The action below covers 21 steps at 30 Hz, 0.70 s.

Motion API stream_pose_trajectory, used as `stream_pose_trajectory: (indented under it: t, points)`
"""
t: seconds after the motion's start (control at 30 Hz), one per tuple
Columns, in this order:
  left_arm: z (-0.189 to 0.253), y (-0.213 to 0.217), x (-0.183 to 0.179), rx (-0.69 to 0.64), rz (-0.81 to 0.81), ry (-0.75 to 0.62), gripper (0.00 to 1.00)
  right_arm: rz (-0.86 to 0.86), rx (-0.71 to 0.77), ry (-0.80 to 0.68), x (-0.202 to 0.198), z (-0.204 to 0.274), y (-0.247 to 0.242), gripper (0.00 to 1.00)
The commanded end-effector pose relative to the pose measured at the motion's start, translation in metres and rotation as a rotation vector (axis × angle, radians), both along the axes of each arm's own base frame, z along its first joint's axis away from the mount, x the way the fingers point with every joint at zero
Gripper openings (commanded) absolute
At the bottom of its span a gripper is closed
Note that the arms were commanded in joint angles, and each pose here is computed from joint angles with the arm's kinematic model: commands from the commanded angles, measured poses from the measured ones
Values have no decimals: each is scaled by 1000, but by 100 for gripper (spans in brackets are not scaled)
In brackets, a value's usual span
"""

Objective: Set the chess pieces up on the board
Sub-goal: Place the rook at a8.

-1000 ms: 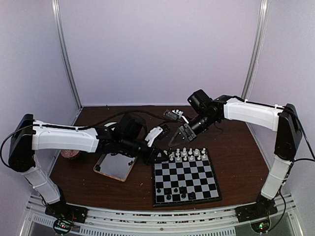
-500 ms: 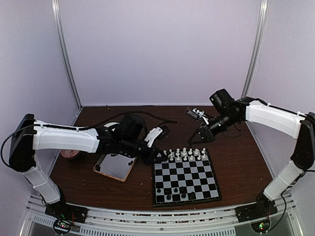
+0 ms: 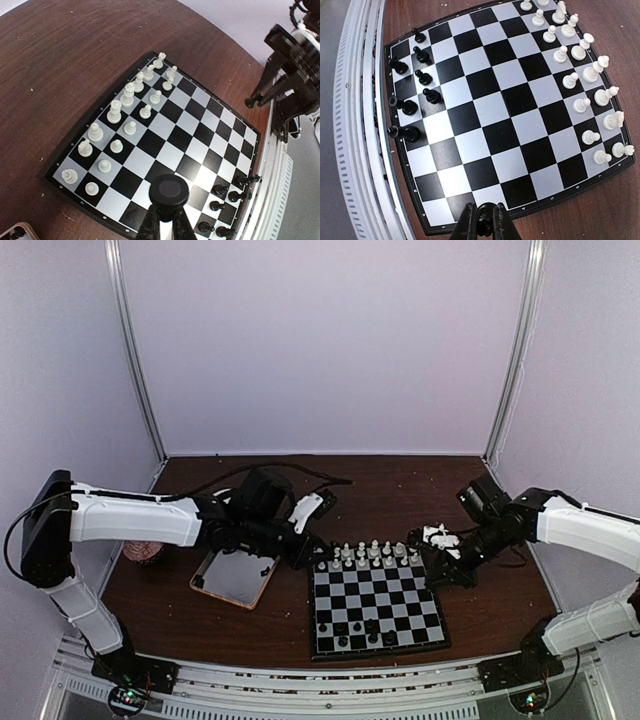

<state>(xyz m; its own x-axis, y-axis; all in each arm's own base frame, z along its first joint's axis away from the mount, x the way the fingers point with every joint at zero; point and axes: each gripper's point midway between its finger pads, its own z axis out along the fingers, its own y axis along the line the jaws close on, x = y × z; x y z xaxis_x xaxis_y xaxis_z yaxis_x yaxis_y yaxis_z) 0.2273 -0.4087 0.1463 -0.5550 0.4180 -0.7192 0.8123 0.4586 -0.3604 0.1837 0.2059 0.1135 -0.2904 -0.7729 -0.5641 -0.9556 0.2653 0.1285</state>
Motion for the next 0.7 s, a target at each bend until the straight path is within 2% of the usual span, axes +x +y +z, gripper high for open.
stream_pose_trajectory:
  t: [0.0,0.33,0.67]
  points:
    - [13,1,14,-19,20,-44,0,155,-79,-83,-22,-15,-6,6]
    - [24,9,26,-5,48,-75,0,357,-150,-43,-60,-39,-3,6]
    - [26,16,33,28,56,-91,0,440,-190,-20,-75,-53,-6,7]
